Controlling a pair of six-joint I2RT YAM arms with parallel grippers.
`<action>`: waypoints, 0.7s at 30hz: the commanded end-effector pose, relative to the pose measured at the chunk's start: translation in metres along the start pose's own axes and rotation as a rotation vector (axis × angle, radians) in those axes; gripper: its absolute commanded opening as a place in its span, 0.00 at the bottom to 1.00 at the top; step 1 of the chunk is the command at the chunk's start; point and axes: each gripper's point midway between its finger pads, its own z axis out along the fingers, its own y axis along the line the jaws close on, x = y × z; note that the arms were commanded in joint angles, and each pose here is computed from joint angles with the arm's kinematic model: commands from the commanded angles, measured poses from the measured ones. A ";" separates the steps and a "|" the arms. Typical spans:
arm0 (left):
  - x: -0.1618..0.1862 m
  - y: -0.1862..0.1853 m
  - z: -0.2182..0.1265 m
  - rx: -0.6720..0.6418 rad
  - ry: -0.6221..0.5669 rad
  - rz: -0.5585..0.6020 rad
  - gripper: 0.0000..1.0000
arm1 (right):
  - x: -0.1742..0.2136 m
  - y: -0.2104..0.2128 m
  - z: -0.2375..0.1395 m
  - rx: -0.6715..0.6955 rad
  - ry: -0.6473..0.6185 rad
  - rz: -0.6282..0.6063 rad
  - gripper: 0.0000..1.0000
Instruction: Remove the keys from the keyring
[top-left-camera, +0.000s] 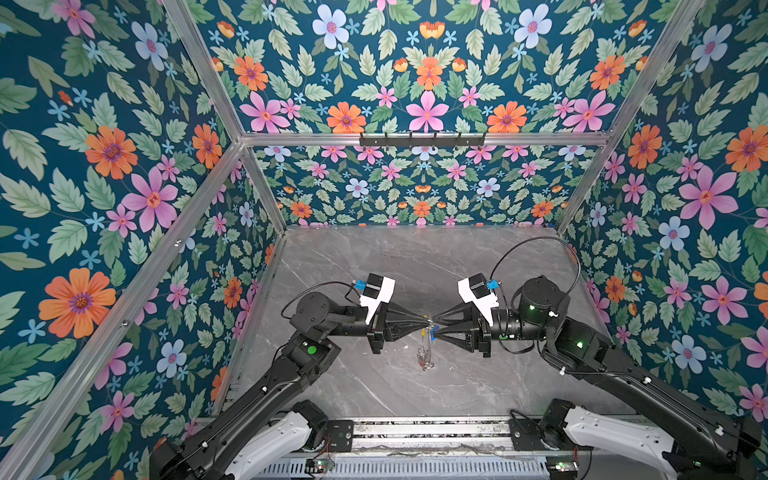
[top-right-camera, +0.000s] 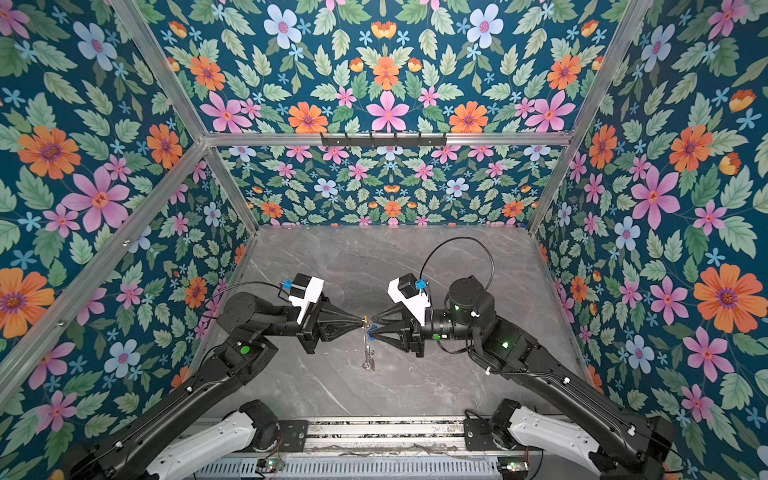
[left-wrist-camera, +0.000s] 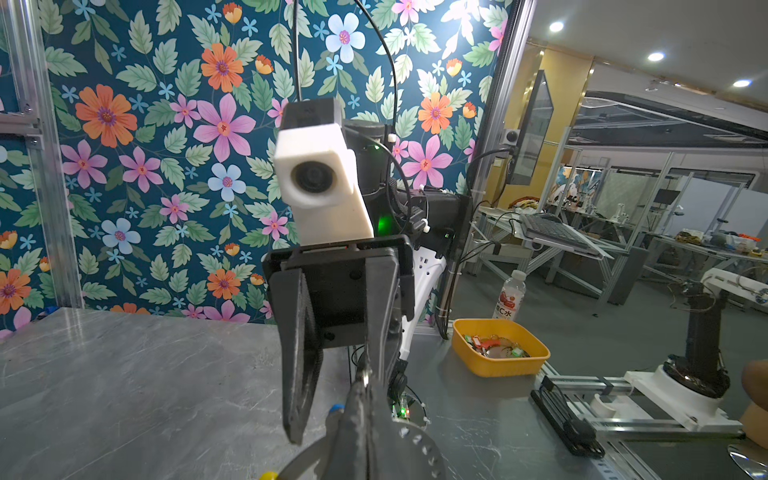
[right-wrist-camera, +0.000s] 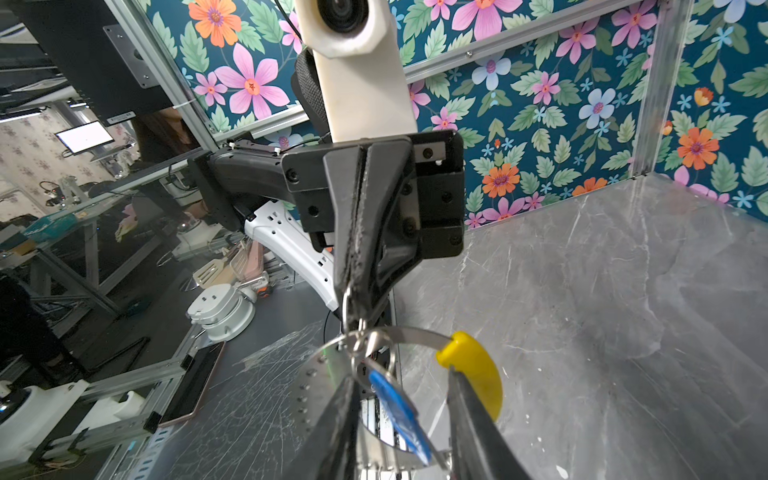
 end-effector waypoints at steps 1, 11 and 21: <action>-0.012 -0.002 -0.002 -0.013 -0.050 0.048 0.00 | -0.008 0.009 0.001 -0.050 -0.025 -0.015 0.26; -0.017 0.001 -0.004 -0.037 -0.101 0.059 0.00 | -0.007 0.009 0.006 -0.081 -0.025 0.007 0.00; -0.017 -0.003 -0.005 -0.013 -0.117 0.060 0.00 | -0.009 0.005 0.009 -0.074 -0.033 0.027 0.30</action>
